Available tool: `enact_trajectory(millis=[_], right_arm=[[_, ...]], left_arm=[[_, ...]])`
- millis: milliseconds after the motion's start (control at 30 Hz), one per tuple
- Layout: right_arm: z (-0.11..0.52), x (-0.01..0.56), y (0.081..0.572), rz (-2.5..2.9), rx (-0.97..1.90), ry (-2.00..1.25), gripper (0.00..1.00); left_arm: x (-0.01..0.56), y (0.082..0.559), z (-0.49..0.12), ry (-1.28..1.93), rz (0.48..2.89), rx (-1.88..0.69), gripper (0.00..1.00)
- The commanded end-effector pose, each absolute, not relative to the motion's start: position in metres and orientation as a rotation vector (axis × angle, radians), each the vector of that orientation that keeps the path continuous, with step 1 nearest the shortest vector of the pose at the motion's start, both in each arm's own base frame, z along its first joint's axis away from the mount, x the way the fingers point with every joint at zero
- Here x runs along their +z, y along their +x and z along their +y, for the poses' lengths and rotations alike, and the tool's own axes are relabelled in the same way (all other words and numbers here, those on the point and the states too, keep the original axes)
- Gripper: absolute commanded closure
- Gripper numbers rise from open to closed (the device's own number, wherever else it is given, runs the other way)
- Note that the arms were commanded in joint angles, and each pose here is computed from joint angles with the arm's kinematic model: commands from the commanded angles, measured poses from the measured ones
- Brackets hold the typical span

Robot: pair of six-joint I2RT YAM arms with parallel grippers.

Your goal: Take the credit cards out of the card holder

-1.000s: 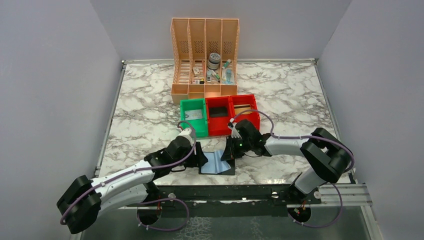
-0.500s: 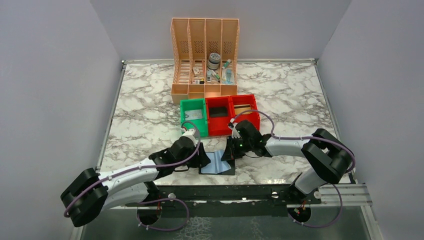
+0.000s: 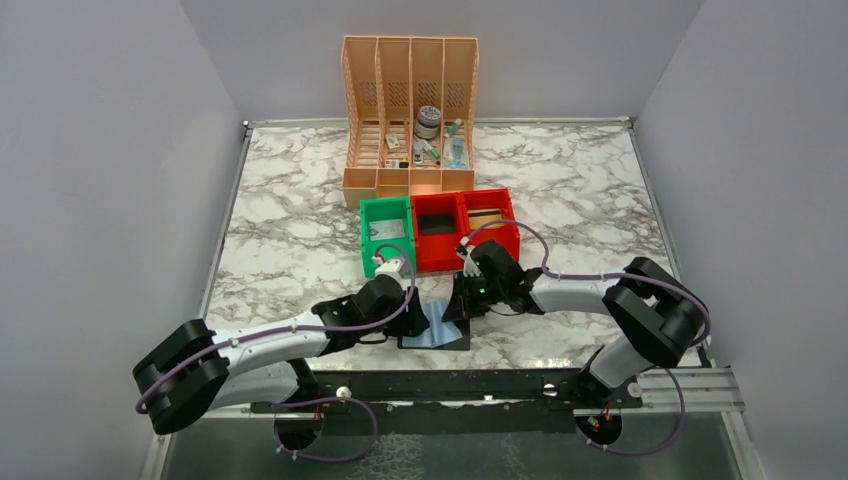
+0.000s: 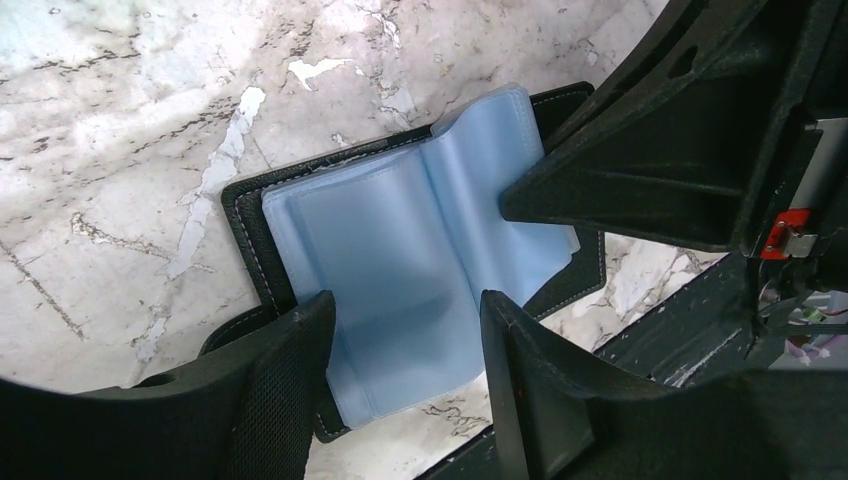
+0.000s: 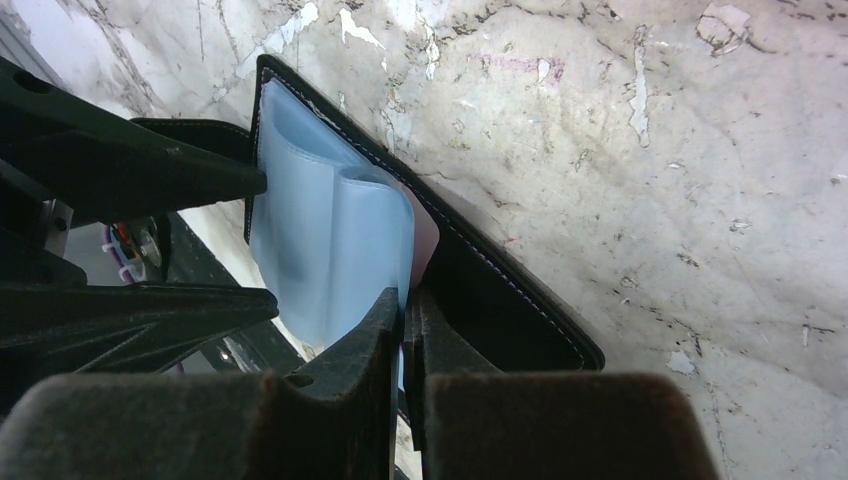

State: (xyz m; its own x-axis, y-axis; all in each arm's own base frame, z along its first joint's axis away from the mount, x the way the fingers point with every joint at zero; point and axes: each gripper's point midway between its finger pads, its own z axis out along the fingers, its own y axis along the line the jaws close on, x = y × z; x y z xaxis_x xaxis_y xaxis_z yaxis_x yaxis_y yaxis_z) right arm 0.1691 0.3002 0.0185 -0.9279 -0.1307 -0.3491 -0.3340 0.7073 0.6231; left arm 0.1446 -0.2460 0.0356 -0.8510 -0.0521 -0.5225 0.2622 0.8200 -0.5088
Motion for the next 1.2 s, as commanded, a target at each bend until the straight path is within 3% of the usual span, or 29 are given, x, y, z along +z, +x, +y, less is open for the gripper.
enact_trajectory(millis=[0,467,600,900,1033,1167], right_arm=[[0.281,-0.007,0.165,2.708,0.892,-0.345,0.94],[0.283,-0.007,0.164,2.707,0.908,-0.345,0.94],[0.282,-0.008,0.163,2.709,0.915,-0.331,0.94],[0.281,-0.017,0.156,2.734,0.939,-0.309,0.94],[0.282,-0.016,0.155,2.728,0.959,-0.298,0.94],[0.283,-0.016,0.156,2.725,0.961,-0.283,0.94]], left_arm=[[0.029,0.145,-0.231,0.145,2.508,-0.671,0.41],[0.032,0.143,-0.228,0.146,2.496,-0.682,0.42],[0.026,0.138,-0.235,0.16,2.511,-0.731,0.5],[0.03,0.133,-0.261,0.151,2.457,-0.941,0.56],[0.04,0.129,-0.272,0.151,2.412,-1.058,0.63],[0.039,0.131,-0.268,0.136,2.408,-1.034,0.77]])
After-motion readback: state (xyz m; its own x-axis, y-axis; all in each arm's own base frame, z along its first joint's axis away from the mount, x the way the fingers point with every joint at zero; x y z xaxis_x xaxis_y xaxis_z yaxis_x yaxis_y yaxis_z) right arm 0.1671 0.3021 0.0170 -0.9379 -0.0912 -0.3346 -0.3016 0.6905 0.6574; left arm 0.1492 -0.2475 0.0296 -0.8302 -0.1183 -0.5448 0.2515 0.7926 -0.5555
